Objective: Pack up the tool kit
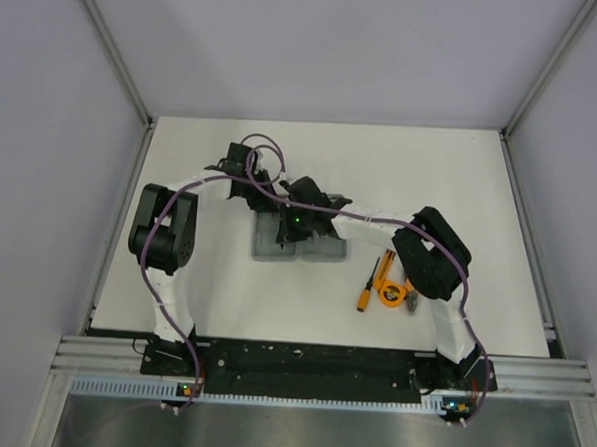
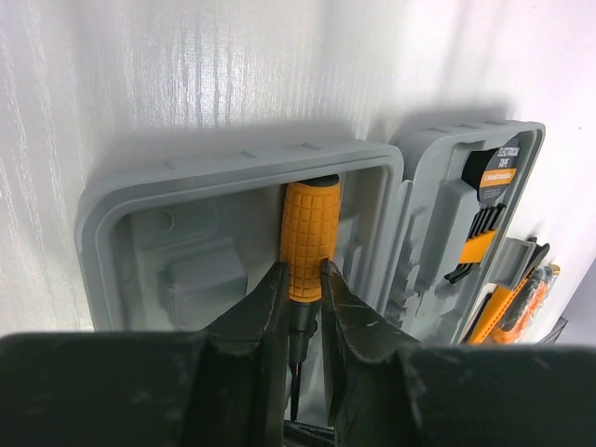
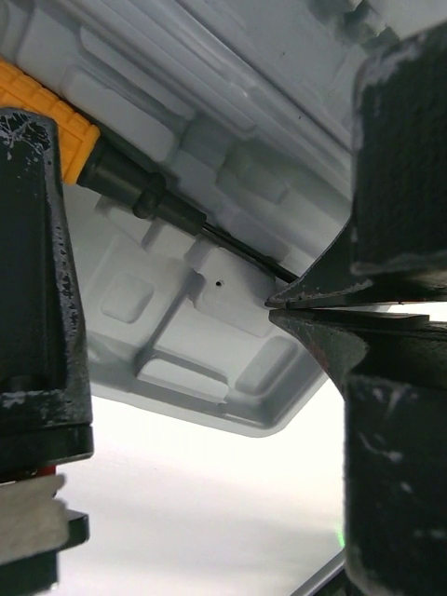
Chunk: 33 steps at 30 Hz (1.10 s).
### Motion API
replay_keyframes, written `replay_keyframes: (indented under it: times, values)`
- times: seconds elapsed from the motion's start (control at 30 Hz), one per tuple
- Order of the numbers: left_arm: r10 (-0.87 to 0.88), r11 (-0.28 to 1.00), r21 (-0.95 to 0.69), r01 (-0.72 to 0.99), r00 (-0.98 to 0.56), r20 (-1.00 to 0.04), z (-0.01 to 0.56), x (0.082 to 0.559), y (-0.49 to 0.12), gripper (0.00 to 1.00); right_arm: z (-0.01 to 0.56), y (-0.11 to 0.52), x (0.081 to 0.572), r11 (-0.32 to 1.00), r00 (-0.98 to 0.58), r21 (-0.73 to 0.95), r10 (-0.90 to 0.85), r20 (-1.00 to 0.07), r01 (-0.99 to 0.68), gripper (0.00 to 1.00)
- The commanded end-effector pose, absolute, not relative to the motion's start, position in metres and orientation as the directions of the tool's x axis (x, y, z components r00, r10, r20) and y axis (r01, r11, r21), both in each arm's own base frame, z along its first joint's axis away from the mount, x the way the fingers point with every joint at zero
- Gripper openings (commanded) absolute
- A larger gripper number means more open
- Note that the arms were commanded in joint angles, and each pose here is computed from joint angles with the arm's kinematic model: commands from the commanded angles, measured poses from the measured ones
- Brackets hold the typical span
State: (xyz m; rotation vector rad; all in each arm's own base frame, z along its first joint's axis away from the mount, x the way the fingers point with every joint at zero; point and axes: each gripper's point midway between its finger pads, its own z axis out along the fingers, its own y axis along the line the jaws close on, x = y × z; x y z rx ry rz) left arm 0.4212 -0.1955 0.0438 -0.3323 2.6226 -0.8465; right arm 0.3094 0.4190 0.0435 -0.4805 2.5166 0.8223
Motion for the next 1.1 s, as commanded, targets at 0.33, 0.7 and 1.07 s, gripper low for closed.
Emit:
replay_keyframes:
  times: [0.33,0.7,1.07]
  values:
    - [-0.336,0.819,-0.550,-0.164,-0.914,-0.227,0.028,0.414,-0.188,0.15,0.068,0.431,0.312,0.744,-0.824,0.487,-0.149,-0.546,-0.457,0.00]
    - [-0.325,0.806,-0.574,-0.140,-0.917,-0.233,0.035,0.417,-0.193,0.15,0.111,0.422,0.327,0.761,-0.755,0.445,-0.088,-0.649,-0.472,0.23]
    - [-0.325,0.803,-0.579,-0.139,-0.917,-0.230,0.035,0.418,-0.194,0.15,0.072,0.408,0.315,0.803,-0.808,0.421,-0.122,-0.576,-0.421,0.11]
